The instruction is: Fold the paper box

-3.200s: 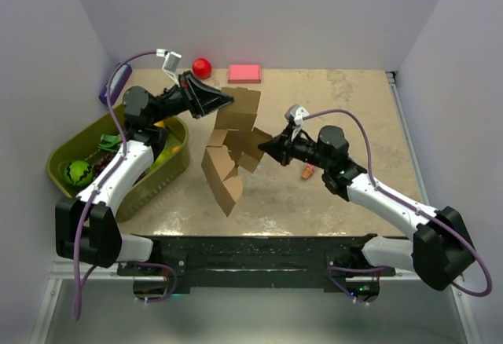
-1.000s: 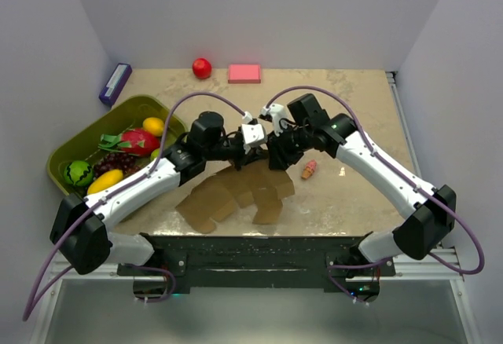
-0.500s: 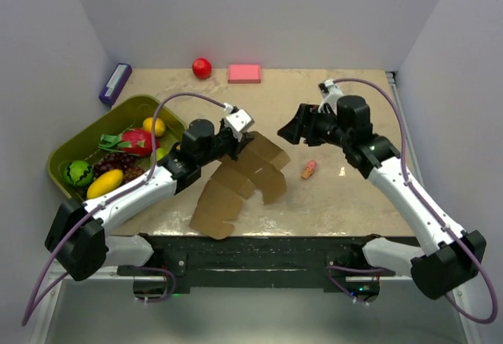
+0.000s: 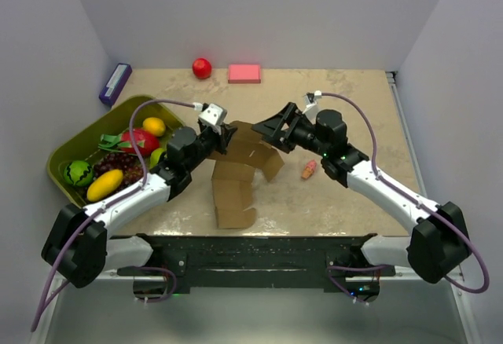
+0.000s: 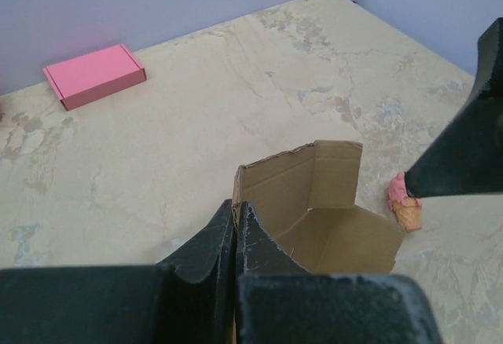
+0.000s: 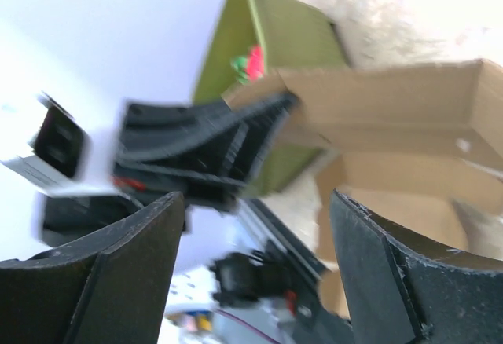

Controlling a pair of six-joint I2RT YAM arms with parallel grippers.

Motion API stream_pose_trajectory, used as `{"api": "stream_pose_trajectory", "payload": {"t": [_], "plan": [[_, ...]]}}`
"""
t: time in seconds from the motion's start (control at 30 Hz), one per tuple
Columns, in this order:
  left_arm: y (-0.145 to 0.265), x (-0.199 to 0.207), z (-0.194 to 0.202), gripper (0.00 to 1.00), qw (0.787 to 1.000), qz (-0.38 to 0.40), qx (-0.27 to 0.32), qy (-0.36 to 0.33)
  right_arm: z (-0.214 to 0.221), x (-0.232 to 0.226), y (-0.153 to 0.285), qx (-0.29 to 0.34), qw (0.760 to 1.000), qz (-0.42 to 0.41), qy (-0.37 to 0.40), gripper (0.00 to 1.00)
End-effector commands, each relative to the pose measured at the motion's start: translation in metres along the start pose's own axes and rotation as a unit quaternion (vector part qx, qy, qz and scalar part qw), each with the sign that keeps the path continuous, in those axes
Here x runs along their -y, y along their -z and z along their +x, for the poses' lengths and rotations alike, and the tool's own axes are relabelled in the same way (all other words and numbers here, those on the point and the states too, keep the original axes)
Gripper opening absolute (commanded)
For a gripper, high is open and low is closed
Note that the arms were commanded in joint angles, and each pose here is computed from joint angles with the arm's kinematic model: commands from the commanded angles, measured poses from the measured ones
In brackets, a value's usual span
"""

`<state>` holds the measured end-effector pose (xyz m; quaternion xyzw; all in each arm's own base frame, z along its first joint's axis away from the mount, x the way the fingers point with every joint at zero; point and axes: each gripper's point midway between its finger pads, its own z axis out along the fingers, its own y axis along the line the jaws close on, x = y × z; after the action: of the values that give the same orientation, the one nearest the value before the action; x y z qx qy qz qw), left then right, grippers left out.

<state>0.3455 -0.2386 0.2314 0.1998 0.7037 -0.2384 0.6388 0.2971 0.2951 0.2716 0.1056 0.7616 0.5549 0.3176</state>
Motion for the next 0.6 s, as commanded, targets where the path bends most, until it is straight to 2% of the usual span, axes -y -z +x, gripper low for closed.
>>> {"api": "stream_pose_trajectory", "payload": {"t": [0.0,0.07,0.17,0.27,0.57], "plan": [[0.008,0.017,-0.031,0.0,0.996,0.047,0.078,-0.024,-0.017,-0.018,-0.006,0.046,0.994,-0.055,-0.079,0.81],[0.009,0.022,-0.028,0.0,0.994,0.062,0.083,-0.043,-0.019,-0.019,-0.009,0.048,0.992,-0.061,-0.099,0.84],[0.01,0.03,-0.023,0.0,0.991,0.084,0.081,-0.064,-0.015,-0.015,-0.017,0.034,0.987,-0.07,-0.137,0.84],[0.01,0.035,-0.018,0.0,0.988,0.098,0.078,-0.092,-0.006,0.001,-0.024,0.016,0.983,-0.048,-0.178,0.84],[0.013,0.048,-0.008,0.0,0.977,0.134,0.074,-0.147,0.0,0.035,-0.02,0.027,0.965,0.004,-0.261,0.84]]}}
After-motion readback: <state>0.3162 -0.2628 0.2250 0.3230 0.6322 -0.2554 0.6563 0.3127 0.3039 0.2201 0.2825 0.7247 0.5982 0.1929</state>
